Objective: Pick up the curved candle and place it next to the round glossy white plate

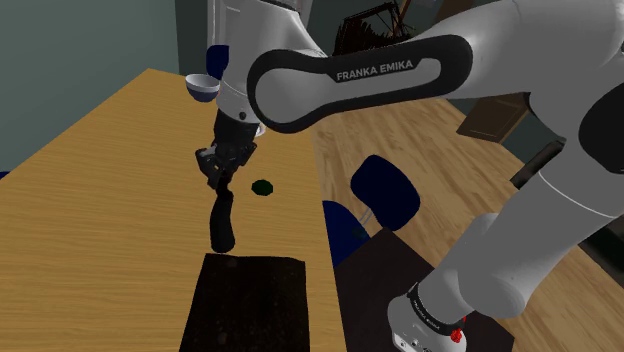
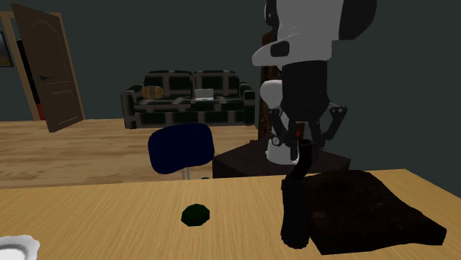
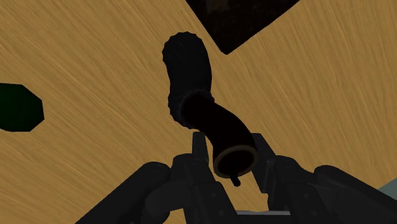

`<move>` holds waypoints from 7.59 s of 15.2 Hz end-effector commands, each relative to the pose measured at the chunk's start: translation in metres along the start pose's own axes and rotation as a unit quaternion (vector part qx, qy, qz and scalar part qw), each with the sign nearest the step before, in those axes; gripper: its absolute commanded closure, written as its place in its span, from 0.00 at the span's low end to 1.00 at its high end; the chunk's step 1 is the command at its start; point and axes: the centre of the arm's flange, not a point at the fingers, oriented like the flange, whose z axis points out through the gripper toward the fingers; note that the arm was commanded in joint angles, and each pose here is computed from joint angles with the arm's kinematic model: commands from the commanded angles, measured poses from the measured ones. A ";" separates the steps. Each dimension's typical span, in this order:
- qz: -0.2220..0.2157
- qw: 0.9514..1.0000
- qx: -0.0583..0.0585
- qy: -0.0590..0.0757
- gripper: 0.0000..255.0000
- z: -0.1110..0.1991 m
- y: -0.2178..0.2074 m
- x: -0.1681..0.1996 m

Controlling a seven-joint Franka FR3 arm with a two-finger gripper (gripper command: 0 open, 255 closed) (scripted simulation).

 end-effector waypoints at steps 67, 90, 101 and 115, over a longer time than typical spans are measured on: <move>0.000 1.000 0.000 0.000 1.00 -0.234 0.098 0.080; 0.000 1.000 0.000 0.000 1.00 -0.128 0.367 0.172; 0.000 1.000 0.000 0.000 1.00 -0.073 0.431 0.189; 0.000 1.000 0.000 0.000 1.00 -0.031 0.437 0.185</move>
